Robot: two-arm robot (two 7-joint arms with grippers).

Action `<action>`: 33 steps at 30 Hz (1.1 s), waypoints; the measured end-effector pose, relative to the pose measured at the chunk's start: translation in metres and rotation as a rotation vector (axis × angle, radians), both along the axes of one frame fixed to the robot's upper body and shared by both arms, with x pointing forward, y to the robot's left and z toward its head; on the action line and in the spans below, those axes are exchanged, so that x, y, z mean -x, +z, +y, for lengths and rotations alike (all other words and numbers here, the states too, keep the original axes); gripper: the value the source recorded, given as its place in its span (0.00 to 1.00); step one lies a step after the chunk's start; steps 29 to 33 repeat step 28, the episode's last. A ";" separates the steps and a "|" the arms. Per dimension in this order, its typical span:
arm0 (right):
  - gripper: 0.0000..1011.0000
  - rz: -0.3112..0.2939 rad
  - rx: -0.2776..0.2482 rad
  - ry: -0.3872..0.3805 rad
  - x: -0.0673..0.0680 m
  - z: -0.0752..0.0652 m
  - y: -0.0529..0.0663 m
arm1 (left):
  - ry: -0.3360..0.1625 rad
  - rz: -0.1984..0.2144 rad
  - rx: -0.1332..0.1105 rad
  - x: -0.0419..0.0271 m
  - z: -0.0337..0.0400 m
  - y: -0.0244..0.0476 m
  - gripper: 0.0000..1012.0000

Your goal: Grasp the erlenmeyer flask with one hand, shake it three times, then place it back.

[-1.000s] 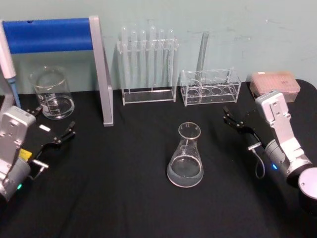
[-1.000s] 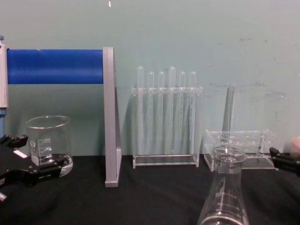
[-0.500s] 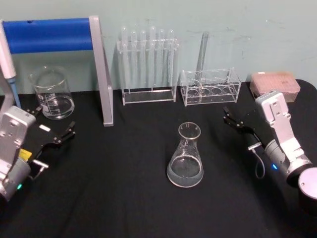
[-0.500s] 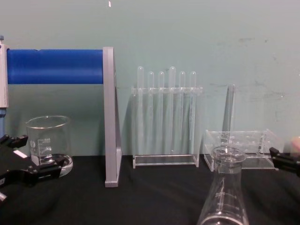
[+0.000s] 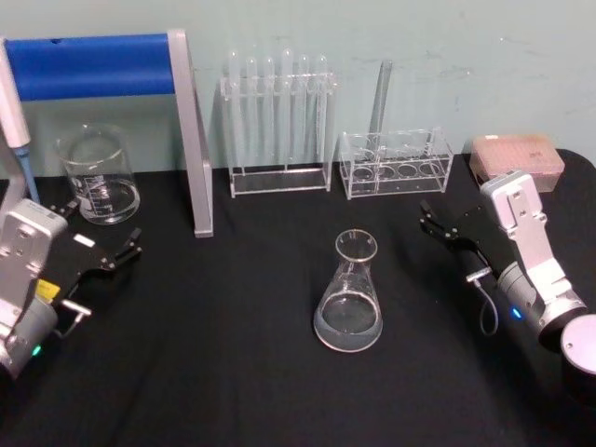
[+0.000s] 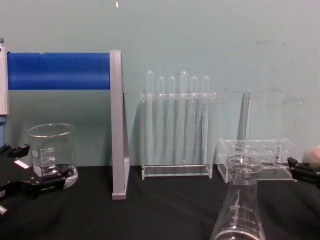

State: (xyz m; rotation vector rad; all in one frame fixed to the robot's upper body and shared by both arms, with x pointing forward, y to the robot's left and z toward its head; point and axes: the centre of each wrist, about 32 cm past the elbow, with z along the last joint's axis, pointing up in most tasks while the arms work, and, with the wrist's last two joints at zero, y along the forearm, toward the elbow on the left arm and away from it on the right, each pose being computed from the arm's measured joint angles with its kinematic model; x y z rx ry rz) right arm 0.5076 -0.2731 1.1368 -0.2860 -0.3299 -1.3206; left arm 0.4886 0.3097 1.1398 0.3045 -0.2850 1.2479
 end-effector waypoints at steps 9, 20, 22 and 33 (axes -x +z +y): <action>0.99 0.000 0.000 0.000 0.000 0.000 0.000 | 0.000 0.000 0.000 0.0000 0.0000 0.0000 0.99; 0.99 0.000 0.000 0.000 0.000 0.000 0.000 | 0.000 0.000 0.000 0.0000 0.0000 0.0000 0.99; 0.99 0.000 0.000 0.000 0.000 0.000 0.000 | 0.000 0.000 0.000 0.0000 0.0000 0.0000 0.99; 0.99 0.000 0.000 0.000 0.000 0.000 0.000 | 0.000 0.000 0.000 0.0000 0.0000 0.0000 0.99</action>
